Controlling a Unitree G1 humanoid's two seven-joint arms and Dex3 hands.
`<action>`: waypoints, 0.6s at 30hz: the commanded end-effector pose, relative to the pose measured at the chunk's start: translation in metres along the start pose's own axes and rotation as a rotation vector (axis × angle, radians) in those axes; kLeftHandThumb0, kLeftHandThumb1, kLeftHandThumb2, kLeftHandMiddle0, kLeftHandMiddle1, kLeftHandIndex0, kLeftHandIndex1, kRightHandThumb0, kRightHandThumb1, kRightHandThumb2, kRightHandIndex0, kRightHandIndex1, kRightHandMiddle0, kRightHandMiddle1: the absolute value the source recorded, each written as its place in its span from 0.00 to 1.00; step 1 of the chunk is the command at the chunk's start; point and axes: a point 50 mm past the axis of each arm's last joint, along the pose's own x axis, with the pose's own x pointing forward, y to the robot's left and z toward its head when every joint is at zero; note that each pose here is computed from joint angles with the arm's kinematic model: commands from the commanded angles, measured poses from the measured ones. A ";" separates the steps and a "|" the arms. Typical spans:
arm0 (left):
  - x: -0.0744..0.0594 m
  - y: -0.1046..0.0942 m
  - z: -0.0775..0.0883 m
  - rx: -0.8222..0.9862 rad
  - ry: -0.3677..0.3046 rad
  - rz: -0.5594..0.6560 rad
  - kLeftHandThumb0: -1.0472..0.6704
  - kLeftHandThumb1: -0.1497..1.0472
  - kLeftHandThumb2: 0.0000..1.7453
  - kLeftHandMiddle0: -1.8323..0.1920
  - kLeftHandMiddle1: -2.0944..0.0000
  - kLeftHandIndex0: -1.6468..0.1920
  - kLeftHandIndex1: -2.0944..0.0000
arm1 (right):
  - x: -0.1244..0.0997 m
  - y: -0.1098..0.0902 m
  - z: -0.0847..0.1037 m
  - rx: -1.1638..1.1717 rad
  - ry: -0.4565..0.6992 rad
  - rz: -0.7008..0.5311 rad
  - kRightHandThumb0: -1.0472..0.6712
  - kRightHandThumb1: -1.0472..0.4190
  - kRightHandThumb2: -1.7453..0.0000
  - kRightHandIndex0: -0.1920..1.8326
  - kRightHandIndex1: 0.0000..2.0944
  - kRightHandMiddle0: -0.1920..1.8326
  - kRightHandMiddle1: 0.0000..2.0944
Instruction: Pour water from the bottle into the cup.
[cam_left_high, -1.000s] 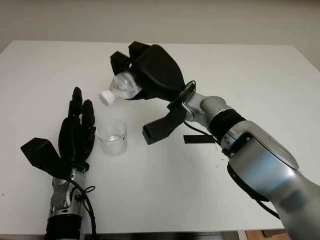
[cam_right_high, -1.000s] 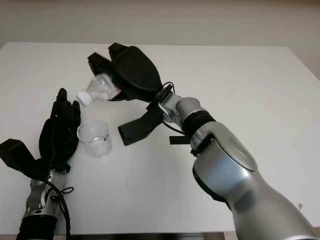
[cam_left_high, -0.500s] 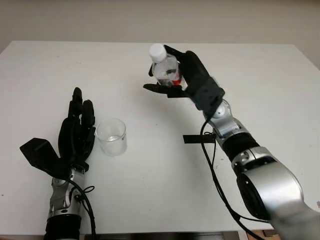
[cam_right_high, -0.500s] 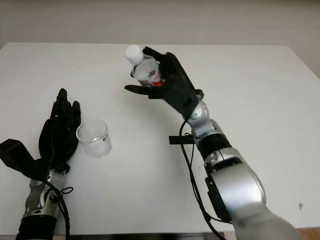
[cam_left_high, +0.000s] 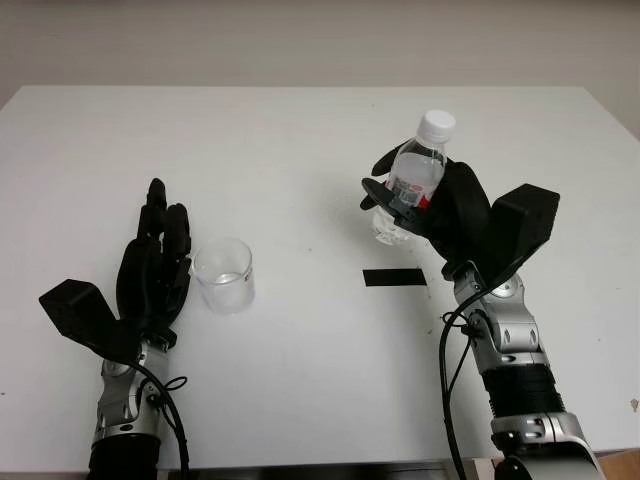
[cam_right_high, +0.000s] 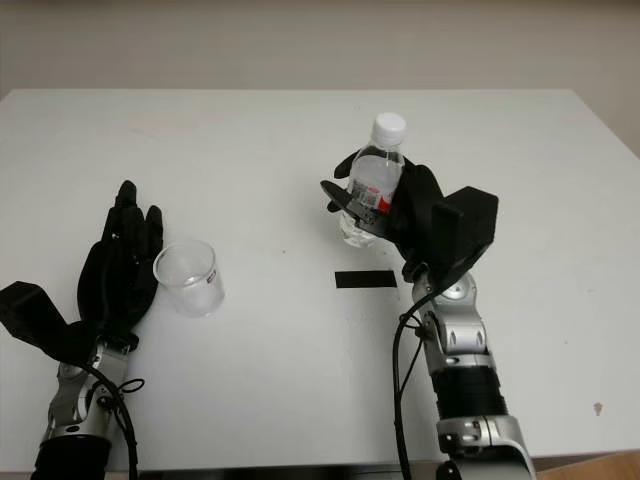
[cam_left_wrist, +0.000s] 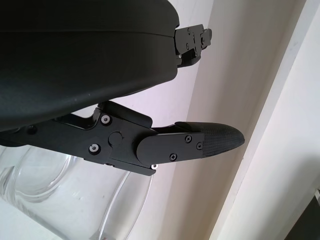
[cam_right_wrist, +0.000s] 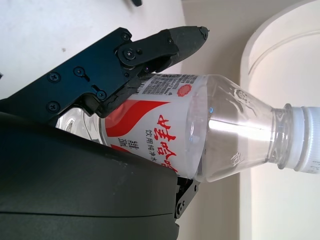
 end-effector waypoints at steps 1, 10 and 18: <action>-0.005 0.001 -0.007 -0.014 0.028 0.007 0.18 1.00 0.26 0.99 0.98 0.98 0.98 | -0.004 0.000 0.006 0.014 -0.016 -0.013 0.38 0.00 0.78 0.81 1.00 0.62 1.00; -0.006 0.002 -0.006 -0.024 0.035 0.005 0.19 1.00 0.26 0.99 0.97 0.98 0.98 | -0.005 -0.004 0.006 -0.002 0.086 -0.063 0.37 0.00 0.77 0.85 1.00 0.67 1.00; -0.007 0.002 -0.004 -0.005 0.034 0.004 0.18 1.00 0.25 0.99 0.97 0.98 0.97 | 0.000 -0.008 -0.003 -0.089 0.142 -0.077 0.38 0.00 0.77 0.84 1.00 0.67 1.00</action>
